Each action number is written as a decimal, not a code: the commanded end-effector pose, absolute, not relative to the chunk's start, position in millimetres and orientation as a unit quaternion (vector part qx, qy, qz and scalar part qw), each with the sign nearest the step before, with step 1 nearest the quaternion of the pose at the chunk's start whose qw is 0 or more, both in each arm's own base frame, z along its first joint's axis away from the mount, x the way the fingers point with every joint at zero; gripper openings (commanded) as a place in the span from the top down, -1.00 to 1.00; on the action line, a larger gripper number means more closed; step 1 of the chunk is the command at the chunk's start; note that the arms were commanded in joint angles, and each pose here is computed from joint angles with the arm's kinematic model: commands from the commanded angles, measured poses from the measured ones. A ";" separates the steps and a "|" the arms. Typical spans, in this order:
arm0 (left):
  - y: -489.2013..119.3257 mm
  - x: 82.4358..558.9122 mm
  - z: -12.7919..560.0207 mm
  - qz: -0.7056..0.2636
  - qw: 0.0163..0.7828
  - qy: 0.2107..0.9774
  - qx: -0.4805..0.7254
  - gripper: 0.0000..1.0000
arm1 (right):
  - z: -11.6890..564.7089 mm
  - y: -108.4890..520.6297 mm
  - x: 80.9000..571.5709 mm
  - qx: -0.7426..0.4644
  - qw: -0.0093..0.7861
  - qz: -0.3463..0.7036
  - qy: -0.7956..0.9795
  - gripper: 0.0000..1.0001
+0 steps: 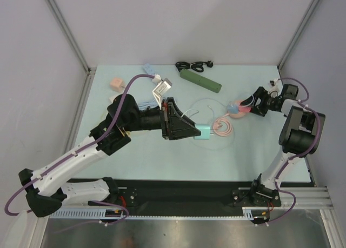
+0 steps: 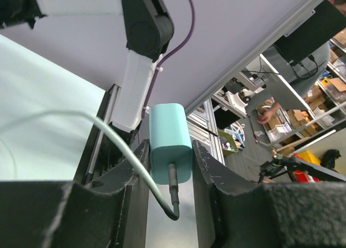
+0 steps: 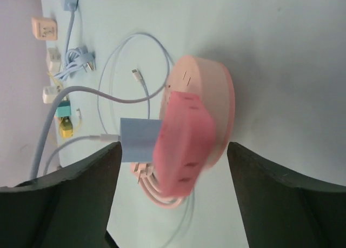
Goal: Pull the plug off the socket
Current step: Place the socket at the center of the board, then place the plug at the center of the board.
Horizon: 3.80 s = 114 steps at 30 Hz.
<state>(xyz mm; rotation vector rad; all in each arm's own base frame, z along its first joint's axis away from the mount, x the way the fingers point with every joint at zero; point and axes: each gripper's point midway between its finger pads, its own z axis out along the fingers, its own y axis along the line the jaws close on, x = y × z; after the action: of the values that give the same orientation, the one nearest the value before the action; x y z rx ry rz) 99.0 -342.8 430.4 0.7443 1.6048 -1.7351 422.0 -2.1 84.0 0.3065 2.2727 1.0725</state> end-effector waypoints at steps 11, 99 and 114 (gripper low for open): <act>-332.1 104.3 415.6 -0.641 0.382 0.598 0.293 1.00 | 139.6 -58.9 401.0 -0.016 0.363 0.236 0.901 -0.93; -301.0 134.9 376.7 -0.566 0.432 0.660 0.240 1.00 | 328.6 95.2 286.8 -0.455 0.545 0.071 0.700 1.00; -318.6 147.0 373.3 -0.563 0.419 0.668 0.247 0.99 | 430.0 59.6 282.7 -0.420 0.625 -0.027 0.658 1.00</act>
<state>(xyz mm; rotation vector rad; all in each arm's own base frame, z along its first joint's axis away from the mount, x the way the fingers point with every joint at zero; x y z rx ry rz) 145.2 -317.7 340.1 0.6072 1.7880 -1.3884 291.9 46.8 401.0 -0.9499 1.6058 -0.1048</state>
